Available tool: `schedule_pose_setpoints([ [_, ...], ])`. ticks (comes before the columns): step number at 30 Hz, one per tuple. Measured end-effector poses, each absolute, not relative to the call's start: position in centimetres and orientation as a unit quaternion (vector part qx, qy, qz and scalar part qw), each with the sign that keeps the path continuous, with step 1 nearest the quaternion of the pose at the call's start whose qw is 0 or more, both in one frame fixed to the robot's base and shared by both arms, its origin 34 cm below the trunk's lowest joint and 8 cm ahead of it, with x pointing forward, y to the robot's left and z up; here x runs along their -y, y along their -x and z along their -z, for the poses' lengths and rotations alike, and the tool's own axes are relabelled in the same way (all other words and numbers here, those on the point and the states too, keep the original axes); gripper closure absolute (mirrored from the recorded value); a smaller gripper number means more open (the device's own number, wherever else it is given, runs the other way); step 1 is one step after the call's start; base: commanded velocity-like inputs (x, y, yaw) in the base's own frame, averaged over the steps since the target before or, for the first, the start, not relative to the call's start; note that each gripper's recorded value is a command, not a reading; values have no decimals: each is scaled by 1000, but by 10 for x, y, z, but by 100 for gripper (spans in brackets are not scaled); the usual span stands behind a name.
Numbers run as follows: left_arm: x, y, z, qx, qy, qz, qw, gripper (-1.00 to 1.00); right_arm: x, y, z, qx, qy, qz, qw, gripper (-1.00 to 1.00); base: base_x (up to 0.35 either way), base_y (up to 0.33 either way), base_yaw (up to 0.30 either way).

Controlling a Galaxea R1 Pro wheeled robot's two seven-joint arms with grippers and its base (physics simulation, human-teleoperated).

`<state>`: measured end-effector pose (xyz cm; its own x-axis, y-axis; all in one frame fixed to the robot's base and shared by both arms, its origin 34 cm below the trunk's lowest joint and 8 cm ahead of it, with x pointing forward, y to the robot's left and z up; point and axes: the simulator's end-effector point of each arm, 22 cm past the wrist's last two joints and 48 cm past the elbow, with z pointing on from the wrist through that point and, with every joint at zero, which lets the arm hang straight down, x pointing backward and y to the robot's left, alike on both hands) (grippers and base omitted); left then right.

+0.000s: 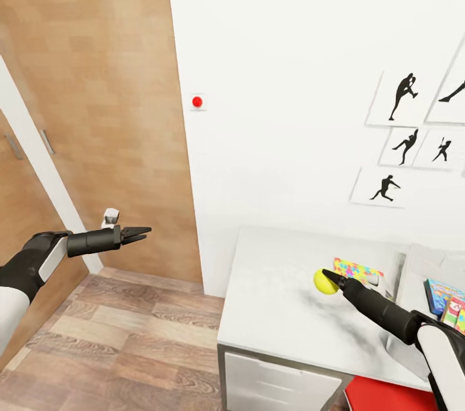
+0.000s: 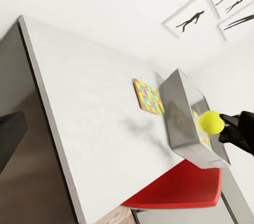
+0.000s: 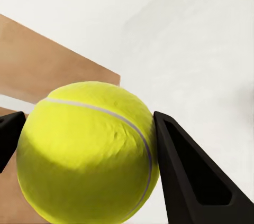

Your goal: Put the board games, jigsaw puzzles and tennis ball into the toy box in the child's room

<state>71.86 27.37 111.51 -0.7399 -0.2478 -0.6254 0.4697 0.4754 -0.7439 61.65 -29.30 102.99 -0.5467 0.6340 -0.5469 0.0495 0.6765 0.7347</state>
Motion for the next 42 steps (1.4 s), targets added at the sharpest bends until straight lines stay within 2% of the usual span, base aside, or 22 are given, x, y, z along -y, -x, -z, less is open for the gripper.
schedule_pose_setpoints([
  [6, -268, -718, -1121, -779, -75, 511, 356, -100, 321, -616, -1041, -793, -232, -341, 449, 100, 0, -6, -41],
  [15, -259, -716, -1129, -773, -81, 517, 359, -100, 413, -602, -1057, -762, -308, -298, 485, 100, 0, 0, -162],
  [23, -258, -714, -1136, -771, -84, 516, 363, -100, 480, -594, -1085, -770, -308, -233, 508, 100, 0, 0, -175],
  [34, -258, -712, -1146, -768, -89, 516, 369, -100, 499, -597, -1070, -802, -334, -139, 475, 100, 0, 0, -175],
  [42, -258, -710, -1153, -766, -92, 515, 373, -100, 472, -637, -1083, -827, -311, -93, 459, 100, 0, 12, -175],
])
